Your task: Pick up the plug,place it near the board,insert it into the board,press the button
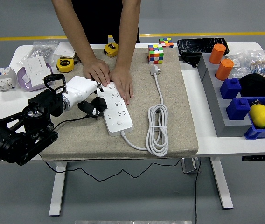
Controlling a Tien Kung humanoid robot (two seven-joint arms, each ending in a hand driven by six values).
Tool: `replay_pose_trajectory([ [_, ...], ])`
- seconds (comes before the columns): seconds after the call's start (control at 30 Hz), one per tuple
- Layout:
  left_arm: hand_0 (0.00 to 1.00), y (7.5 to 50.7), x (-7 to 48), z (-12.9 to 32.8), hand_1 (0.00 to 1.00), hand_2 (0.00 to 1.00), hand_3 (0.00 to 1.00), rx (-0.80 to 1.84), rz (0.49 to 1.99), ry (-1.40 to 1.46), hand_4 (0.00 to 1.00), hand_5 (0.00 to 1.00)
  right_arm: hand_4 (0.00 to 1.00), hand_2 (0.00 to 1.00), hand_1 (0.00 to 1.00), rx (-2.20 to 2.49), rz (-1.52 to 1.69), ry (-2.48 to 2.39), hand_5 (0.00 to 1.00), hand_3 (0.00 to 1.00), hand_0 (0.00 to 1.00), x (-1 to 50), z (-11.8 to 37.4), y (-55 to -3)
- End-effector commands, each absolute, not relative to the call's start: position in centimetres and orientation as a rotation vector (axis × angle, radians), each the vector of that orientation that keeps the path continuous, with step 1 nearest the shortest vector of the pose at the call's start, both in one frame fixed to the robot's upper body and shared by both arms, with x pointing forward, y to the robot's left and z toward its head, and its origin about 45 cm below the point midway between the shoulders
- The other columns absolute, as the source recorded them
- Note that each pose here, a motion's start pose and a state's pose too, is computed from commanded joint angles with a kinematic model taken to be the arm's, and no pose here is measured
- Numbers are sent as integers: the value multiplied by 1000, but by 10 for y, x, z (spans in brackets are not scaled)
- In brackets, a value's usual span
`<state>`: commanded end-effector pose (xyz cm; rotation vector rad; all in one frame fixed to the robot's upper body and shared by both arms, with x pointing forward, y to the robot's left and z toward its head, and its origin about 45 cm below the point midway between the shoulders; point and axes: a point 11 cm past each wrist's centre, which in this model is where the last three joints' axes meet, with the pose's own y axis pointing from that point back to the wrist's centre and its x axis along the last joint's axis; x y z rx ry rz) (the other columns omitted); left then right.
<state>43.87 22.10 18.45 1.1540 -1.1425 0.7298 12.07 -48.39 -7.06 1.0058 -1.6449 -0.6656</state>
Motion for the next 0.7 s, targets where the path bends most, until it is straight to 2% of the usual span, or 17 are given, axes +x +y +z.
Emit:
replay_pose_trajectory([
  [0.13, 661, 233, 437, 191, 758, 726, 788, 1173, 764, -1088, 998, 451, 998, 785, 883, 1002, -669, -1645, 811, 838, 998, 119, -71, -484],
  [0.17, 735, 237, 436, 195, 837, 792, 841, 1177, 780, -1065, 998, 551, 998, 785, 883, 1001, -670, -1645, 808, 838, 998, 118, -71, -484],
  [0.27, 735, 250, 430, 199, 837, 792, 841, 1184, 837, -949, 998, 551, 998, 785, 883, 1000, -673, -1647, 808, 838, 998, 117, -72, -483],
  [0.33, 735, 248, 419, 200, 837, 792, 841, 1092, 928, -821, 998, 551, 998, 785, 883, 998, -674, -1649, 808, 838, 998, 115, -72, -483],
  [0.37, 793, 244, 412, 201, 895, 852, 862, 1023, 973, -768, 998, 832, 998, 785, 881, 997, -675, -1648, 807, 838, 998, 115, -73, -483],
  [0.53, 793, 228, 381, 217, 895, 852, 862, 561, 1262, -486, 998, 832, 998, 785, 881, 996, -685, -1640, 807, 838, 998, 109, -76, -480],
  [0.57, 913, 231, 375, 216, 932, 884, 881, 502, 1306, -431, 975, 998, 998, 786, 880, 995, -686, -1639, 804, 838, 998, 109, -76, -479],
  [0.7, 913, 223, 353, 198, 932, 884, 881, 328, 1343, -246, 975, 998, 998, 786, 880, 997, -682, -1641, 804, 838, 998, 110, -76, -480],
])
